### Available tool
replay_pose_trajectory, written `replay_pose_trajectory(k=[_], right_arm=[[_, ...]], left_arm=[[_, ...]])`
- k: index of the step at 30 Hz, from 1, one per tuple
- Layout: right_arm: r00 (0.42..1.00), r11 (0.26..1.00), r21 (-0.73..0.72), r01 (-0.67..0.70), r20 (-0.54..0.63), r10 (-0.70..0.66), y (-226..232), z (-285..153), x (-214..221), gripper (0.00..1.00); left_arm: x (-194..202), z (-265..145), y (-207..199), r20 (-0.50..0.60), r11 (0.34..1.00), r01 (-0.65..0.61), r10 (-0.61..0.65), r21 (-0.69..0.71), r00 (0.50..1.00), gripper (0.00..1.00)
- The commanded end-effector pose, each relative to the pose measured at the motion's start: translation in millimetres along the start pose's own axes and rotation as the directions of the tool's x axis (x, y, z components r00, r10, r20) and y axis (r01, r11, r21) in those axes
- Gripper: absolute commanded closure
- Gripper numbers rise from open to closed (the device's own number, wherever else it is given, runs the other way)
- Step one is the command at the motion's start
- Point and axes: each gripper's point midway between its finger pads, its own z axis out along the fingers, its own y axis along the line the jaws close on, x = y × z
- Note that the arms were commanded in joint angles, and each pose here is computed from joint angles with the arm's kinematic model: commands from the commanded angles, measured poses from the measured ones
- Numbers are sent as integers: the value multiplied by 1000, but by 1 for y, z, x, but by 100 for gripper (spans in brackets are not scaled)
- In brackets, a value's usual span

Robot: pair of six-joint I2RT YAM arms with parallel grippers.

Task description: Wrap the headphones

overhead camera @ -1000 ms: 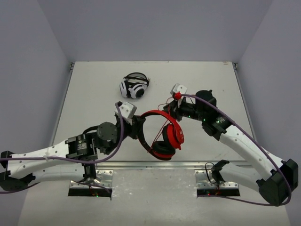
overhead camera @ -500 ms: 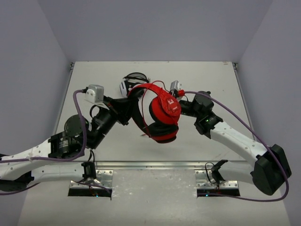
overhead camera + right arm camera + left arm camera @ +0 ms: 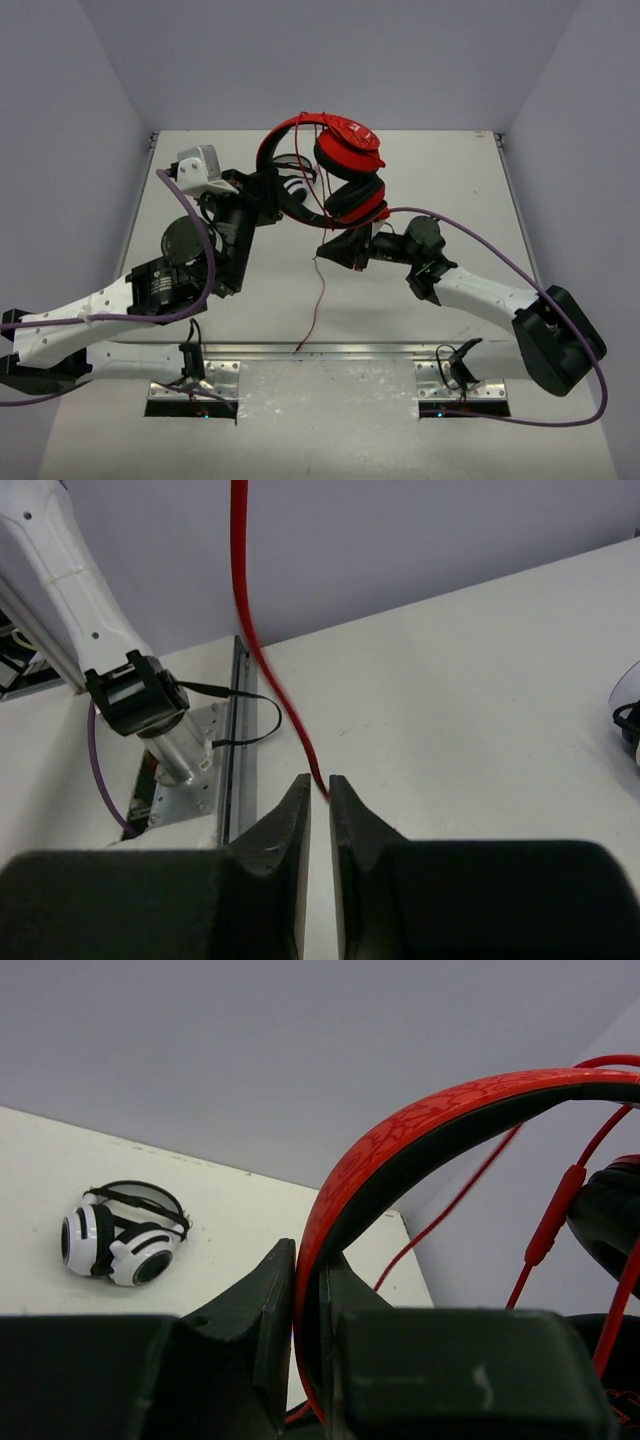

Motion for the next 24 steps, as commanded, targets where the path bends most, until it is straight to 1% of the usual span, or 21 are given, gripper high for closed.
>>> replay_pose_trajectory(k=[1, 2, 4, 5, 6, 7, 8, 10, 11, 12, 13, 16, 18, 19, 20, 22, 24], right_arm=[[996, 998, -50, 41, 82, -37, 13, 3, -18, 85], [995, 999, -25, 46, 89, -44, 9, 2, -19, 82], [994, 998, 40, 46, 98, -50, -4, 3, -20, 87], [997, 998, 54, 37, 72, -41, -9, 4, -16, 92], [997, 998, 50, 37, 68, -40, -10, 6, -17, 99], [997, 999, 27, 36, 65, -38, -8, 9, -19, 99], [996, 999, 6, 34, 86, -34, -4, 10, -24, 99], [995, 1000, -18, 23, 99, -21, 1, 9, -21, 98], [995, 1000, -3, 18, 102, -18, 0, 7, -20, 83], [995, 1000, 24, 8, 98, -10, -2, 3, -12, 73], [994, 999, 47, 22, 105, -27, -5, 0, -12, 65], [993, 991, 124, 45, 103, -58, -10, -11, -6, 59], [994, 986, 161, 49, 86, -63, -16, -15, -2, 54], [993, 977, 199, 72, 77, -89, -24, -15, -3, 50], [996, 972, 226, 63, 46, -75, -30, -16, 3, 45], [993, 960, 262, 100, 33, -112, -39, -16, -1, 42], [993, 967, 225, 116, 10, -121, -37, -13, -1, 40]], left_arm=[[-45, 5, -9, 88, 986, 166, -164, -11, 982, 100], [-41, 6, -11, 78, 988, 153, -152, -11, 985, 99], [-39, 6, -12, 71, 988, 152, -151, -10, 986, 100], [-39, 5, -11, 70, 987, 159, -158, -13, 985, 100], [-39, 5, -7, 75, 987, 158, -156, -26, 985, 100], [-38, 5, -5, 79, 987, 158, -155, -41, 985, 100], [-37, 5, 0, 85, 986, 155, -150, -61, 985, 100], [-37, 6, 0, 88, 987, 152, -147, -55, 985, 100], [-38, 6, -1, 88, 988, 149, -144, -52, 986, 100], [-38, 7, -2, 86, 988, 146, -141, -52, 986, 100], [-35, 8, -4, 80, 989, 135, -130, -53, 988, 99], [-40, 8, -4, 85, 990, 131, -126, -56, 988, 100], [-40, 7, -6, 82, 990, 133, -129, -43, 988, 100], [-41, 7, -6, 81, 990, 133, -129, -40, 988, 100], [-41, 7, -6, 81, 990, 134, -131, -40, 988, 100], [-42, 7, -6, 82, 990, 135, -132, -38, 988, 99], [-37, 6, -4, 66, 994, 105, -102, -42, 993, 100]])
